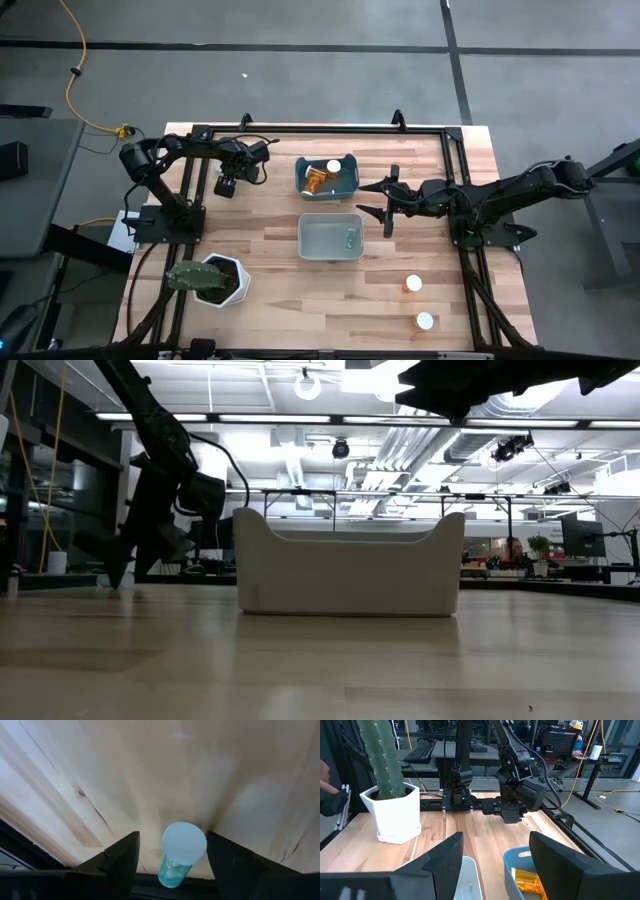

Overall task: Pick and place medicine bottles into bin by pill shape (circle, oval)
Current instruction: Put the green tablet bottle into the gray bin

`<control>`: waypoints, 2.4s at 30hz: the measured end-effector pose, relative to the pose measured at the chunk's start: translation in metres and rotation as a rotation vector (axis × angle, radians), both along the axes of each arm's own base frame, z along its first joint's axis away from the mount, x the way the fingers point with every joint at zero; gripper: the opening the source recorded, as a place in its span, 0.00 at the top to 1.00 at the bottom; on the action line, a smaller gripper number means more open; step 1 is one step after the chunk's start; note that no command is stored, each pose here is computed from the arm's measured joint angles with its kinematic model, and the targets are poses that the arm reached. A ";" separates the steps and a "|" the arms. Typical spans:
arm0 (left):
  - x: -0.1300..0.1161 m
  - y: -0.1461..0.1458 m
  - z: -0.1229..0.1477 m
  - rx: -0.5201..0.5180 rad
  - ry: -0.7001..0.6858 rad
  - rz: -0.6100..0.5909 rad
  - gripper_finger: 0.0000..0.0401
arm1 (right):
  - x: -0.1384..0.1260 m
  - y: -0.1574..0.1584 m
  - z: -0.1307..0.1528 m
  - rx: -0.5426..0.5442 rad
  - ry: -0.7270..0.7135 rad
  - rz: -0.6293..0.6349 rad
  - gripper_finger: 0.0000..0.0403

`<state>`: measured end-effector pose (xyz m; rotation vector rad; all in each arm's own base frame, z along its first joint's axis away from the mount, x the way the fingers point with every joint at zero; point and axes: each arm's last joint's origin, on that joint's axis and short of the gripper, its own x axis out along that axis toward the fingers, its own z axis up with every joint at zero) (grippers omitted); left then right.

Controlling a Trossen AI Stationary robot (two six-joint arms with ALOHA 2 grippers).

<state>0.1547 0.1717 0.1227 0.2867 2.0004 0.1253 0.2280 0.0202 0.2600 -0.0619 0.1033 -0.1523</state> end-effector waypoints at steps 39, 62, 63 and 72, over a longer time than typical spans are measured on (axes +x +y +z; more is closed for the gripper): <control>0.013 0.008 0.014 0.089 -0.020 0.022 0.75 | 0.000 0.000 -0.001 0.007 0.006 -0.001 0.45; 0.086 -0.061 0.207 0.128 -1.100 0.172 0.75 | 0.000 0.000 -0.001 -0.003 0.008 0.000 0.45; 0.085 -0.069 0.214 0.110 -1.201 0.172 0.75 | 0.000 0.000 -0.001 -0.003 0.008 0.000 0.45; 0.069 -0.128 0.188 -0.027 -1.863 0.072 0.75 | 0.000 0.000 -0.001 -0.003 0.007 0.000 0.45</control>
